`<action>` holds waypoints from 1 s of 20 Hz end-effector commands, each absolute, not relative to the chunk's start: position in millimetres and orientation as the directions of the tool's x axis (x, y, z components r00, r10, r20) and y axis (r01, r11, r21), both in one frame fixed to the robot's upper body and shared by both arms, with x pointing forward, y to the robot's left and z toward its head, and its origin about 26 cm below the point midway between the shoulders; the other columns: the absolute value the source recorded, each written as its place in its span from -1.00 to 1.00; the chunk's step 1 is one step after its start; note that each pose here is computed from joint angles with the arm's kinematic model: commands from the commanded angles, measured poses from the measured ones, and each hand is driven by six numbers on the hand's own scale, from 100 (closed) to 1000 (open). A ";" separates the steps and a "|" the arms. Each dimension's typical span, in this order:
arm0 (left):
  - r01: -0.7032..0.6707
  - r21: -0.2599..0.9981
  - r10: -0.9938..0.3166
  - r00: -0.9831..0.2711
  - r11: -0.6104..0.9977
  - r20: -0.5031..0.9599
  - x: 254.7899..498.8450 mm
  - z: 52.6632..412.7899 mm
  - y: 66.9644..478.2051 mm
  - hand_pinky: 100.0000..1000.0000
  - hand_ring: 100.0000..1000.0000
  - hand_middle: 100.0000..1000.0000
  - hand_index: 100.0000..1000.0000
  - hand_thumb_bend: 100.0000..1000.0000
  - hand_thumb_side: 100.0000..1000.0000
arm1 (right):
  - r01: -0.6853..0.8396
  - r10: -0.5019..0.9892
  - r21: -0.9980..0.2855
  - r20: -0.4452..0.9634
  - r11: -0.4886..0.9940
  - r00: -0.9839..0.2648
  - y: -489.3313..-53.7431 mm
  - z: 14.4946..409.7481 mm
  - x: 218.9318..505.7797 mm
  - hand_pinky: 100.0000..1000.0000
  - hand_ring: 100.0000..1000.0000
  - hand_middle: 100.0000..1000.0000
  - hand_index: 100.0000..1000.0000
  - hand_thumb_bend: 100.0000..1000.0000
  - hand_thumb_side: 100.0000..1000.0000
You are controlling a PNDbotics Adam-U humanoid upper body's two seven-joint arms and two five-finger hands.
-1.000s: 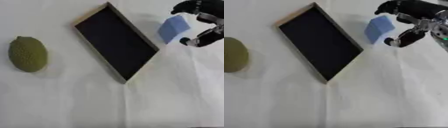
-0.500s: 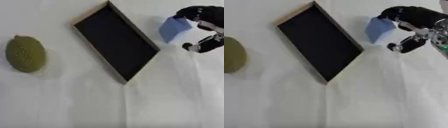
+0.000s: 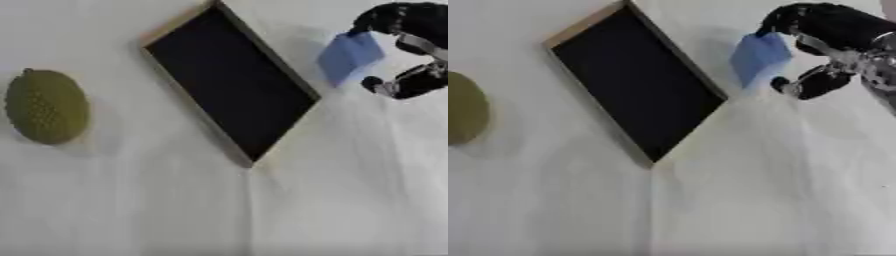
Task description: Pick up objects on the table and place them in the box.
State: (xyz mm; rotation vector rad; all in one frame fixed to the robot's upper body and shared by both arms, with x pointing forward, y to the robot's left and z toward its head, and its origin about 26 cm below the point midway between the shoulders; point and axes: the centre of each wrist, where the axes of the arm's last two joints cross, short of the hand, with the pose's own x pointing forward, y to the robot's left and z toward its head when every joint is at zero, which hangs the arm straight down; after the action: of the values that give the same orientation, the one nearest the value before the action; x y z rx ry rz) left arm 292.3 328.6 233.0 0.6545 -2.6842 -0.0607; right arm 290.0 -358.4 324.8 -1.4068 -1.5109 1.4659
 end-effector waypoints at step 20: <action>-0.441 0.138 -0.461 -0.828 0.887 0.319 288.7 242.4 330.1 0.74 0.53 0.52 0.63 -1.00 0.35 | 0.314 0.949 -0.930 -0.258 -0.193 -0.181 -362.6 342.9 284.3 0.82 0.92 0.84 0.90 -0.37 -1.00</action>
State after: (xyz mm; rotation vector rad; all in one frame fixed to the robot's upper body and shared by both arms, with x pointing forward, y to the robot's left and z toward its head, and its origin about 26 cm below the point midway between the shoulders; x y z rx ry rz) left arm 292.2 328.7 233.0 0.6552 -2.6793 -0.0654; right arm 286.5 -361.0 333.8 -1.4550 -1.5074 1.3804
